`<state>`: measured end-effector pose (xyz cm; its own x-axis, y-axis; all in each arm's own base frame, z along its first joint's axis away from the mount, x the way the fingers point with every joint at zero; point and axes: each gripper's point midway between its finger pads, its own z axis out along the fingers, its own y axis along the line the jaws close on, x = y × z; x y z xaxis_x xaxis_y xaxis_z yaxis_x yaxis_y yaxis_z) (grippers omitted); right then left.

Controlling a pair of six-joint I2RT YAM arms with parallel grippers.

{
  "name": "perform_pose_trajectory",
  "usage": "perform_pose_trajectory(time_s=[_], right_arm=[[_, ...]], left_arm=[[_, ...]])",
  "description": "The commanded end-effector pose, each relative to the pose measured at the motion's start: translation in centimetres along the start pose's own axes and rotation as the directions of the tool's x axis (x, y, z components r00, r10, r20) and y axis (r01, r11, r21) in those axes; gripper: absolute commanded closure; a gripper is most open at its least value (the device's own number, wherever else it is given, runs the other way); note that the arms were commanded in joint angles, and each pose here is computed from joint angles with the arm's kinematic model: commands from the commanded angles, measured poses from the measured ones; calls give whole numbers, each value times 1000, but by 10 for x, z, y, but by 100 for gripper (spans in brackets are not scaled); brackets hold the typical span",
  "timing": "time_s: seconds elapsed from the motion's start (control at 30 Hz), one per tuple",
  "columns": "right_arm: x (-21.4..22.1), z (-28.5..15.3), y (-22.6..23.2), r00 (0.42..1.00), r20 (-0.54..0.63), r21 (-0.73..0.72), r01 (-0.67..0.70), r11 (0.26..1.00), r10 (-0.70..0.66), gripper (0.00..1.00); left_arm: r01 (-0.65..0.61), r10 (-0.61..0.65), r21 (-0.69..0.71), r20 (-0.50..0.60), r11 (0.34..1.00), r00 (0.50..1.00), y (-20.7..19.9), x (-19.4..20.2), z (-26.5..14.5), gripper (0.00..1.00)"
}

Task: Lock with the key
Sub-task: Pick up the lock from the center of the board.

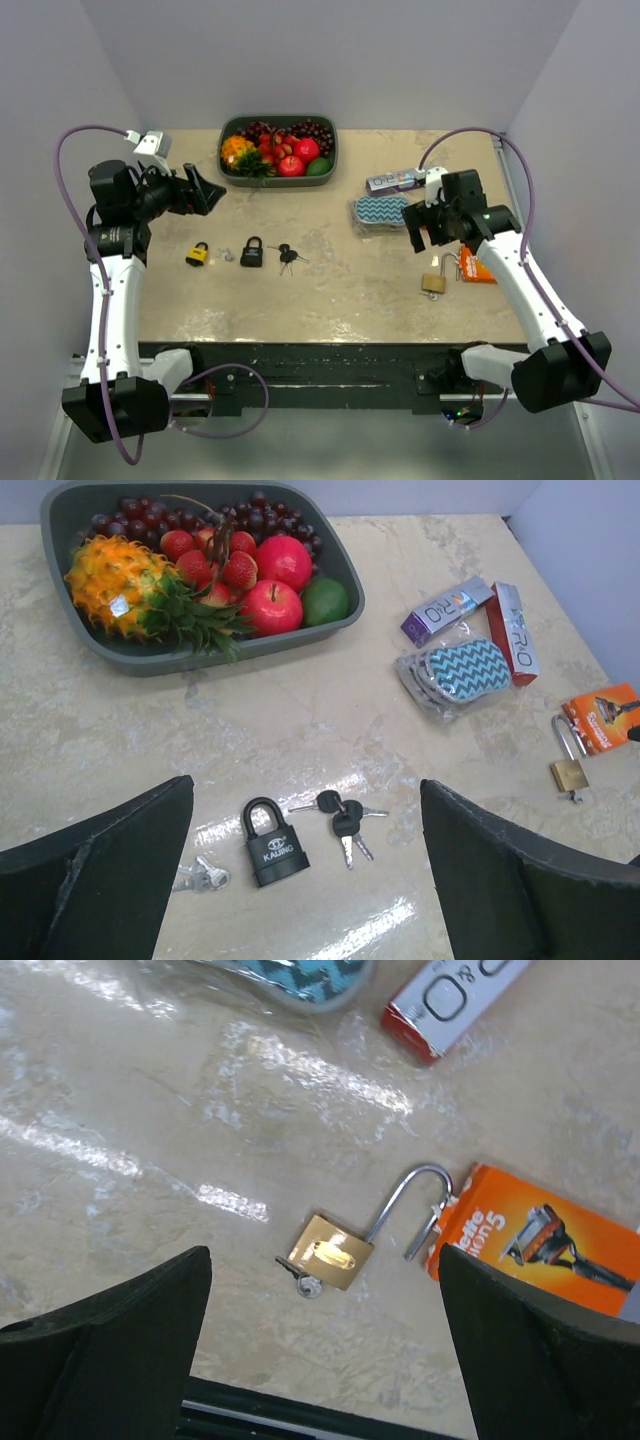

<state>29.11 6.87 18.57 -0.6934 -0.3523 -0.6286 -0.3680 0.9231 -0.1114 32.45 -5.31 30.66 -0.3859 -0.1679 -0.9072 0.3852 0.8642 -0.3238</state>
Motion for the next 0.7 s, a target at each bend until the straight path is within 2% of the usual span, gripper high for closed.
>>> perform_pose_trajectory(time_s=[0.0, 0.13, 0.23, 0.27, 0.33, 0.4, 0.47, 0.5, 0.67], right_arm=[[5, -3, -22, 988, -74, 116, -124, 985, 133, 4], [7, 10, -32, 977, -111, 154, -164, 974, 182, 2], [6, 19, -32, 948, -154, 142, -257, 956, 278, 2], [8, 19, -23, 919, -178, 99, -339, 936, 351, 2], [19, 21, -29, 857, -194, 110, -465, 879, 477, 1], [51, 28, -20, 805, -270, 138, -510, 849, 528, 2], [96, 37, -8, 738, -363, 201, -534, 821, 569, 9], [110, 40, -7, 724, -383, 225, -529, 818, 573, 10], [109, 53, -16, 736, -346, 258, -522, 813, 582, 13]], left_arm=[[3, -3, 7, 56, 1000, 998, 1, -17, 3, 1], [27, -26, -15, 50, 1000, 998, 6, -17, 6, 1], [31, -30, -25, 51, 999, 998, 9, -16, 7, 1], [30, -29, -25, 51, 999, 998, 9, -15, 7, 1], [39, -38, -32, 51, 999, 998, 11, -13, 8, 1], [53, -51, -37, 47, 998, 998, 14, -13, 11, 1], [59, -57, -38, 41, 998, 998, 15, -13, 13, 1], [63, -61, -38, 40, 997, 997, 16, -14, 14, 1], [83, -81, -36, 40, 996, 996, 16, -14, 16, 1]])
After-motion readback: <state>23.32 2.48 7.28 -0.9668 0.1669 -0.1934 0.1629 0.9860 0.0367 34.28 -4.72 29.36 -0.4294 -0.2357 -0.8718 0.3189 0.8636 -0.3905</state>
